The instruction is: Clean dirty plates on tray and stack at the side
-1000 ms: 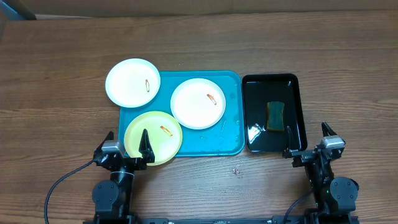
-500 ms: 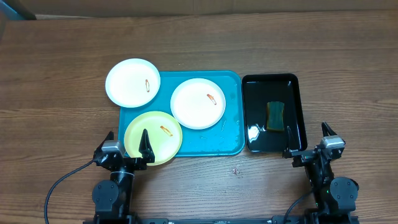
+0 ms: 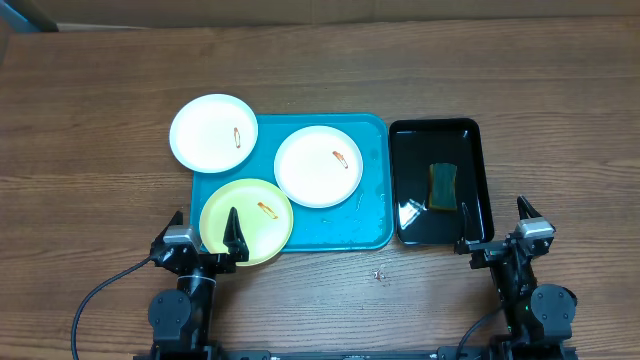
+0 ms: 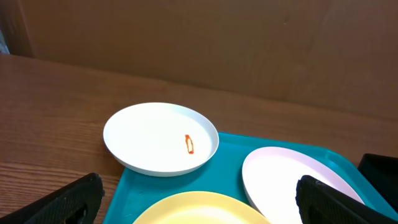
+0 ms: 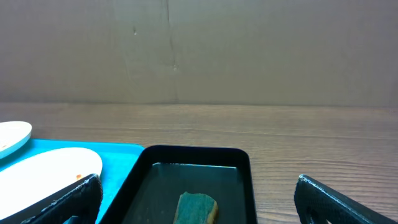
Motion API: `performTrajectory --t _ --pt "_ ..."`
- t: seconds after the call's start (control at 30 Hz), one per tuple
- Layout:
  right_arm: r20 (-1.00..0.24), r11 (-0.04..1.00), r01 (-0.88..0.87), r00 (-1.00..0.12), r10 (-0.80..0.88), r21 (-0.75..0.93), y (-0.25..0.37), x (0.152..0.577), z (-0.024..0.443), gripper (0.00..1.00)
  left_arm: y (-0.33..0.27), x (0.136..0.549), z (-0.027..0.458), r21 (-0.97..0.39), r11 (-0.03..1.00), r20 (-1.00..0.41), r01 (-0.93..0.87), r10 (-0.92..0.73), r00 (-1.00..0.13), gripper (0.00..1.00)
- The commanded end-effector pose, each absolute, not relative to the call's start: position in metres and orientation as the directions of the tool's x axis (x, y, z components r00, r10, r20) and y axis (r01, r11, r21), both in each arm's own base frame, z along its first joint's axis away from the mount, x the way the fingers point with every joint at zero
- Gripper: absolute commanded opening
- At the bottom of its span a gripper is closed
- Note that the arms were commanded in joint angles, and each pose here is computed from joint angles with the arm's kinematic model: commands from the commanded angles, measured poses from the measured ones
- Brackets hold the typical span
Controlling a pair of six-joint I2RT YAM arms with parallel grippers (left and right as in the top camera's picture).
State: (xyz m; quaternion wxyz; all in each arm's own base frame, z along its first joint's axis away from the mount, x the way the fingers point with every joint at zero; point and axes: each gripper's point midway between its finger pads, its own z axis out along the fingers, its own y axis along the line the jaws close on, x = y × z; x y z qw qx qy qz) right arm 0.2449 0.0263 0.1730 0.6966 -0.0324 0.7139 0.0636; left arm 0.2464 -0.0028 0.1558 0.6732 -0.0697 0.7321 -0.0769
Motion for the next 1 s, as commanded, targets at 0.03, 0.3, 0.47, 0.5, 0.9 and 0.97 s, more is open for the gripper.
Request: performTrajectory --t 0.03,0.3,0.47,0.5,0.9,0.97 --pt "-0.999 0.991 -0.122 -0.025 0.046 0.049 0.024 0.245 0.171 1.0 -0.003 0.246 0.156 -0.194 0.981 -0.978 0.001 -0.193 -0.079 1.0" --pt "-0.999 0.991 -0.122 -0.025 0.046 0.049 0.024 0.245 0.171 1.0 -0.003 0.246 0.156 -0.194 0.981 -0.978 0.001 -0.193 -0.079 1.0" --pt "-0.999 0.991 -0.122 -0.025 0.046 0.049 0.024 0.245 0.171 1.0 -0.003 0.246 0.156 -0.194 0.981 -0.978 0.001 -0.193 -0.079 1.0" --pt "-0.999 0.991 -0.122 -0.025 0.046 0.049 0.024 0.245 0.171 1.0 -0.003 0.246 0.156 -0.194 0.981 -0.978 0.001 -0.193 -0.079 1.0" --pt "-0.999 0.991 -0.122 -0.025 0.046 0.049 0.024 0.245 0.171 1.0 -0.003 0.247 0.163 -0.198 0.98 -0.979 0.009 -0.197 -0.049 1.0" --pt "-0.999 0.991 -0.128 -0.025 0.047 0.049 0.025 0.245 0.171 1.0 -0.005 0.247 0.165 -0.206 0.978 -0.978 0.021 -0.205 -0.043 1.0"
